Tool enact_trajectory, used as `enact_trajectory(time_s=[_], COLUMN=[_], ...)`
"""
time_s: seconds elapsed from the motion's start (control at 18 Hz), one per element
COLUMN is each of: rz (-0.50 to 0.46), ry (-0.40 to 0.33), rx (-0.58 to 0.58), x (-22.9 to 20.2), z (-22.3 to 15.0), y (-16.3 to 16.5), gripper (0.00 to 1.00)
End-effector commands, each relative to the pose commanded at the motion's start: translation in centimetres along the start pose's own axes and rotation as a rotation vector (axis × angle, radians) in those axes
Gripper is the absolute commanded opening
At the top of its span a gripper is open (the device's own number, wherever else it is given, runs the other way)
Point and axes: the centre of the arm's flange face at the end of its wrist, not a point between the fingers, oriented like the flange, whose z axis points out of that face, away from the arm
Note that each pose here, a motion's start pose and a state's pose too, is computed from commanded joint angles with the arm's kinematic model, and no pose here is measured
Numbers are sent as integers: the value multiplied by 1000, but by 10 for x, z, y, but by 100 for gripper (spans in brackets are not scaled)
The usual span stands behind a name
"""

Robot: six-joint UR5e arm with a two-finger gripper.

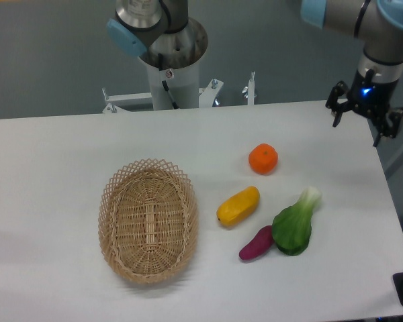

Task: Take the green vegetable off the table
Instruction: 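Move the open gripper over the green bok choy and lower it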

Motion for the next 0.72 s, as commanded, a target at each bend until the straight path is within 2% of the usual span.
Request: enact_trajectory(time_s=[0.22, 0.33, 0.5, 0.72], rz=[-8, -2, 11, 43], ry=[1, 2, 27, 44], rx=[3, 3, 0, -1], x=[4, 4, 4, 6], z=[50, 64, 106, 132], y=[-26, -26, -24, -29], gripper=[100, 100, 100, 100])
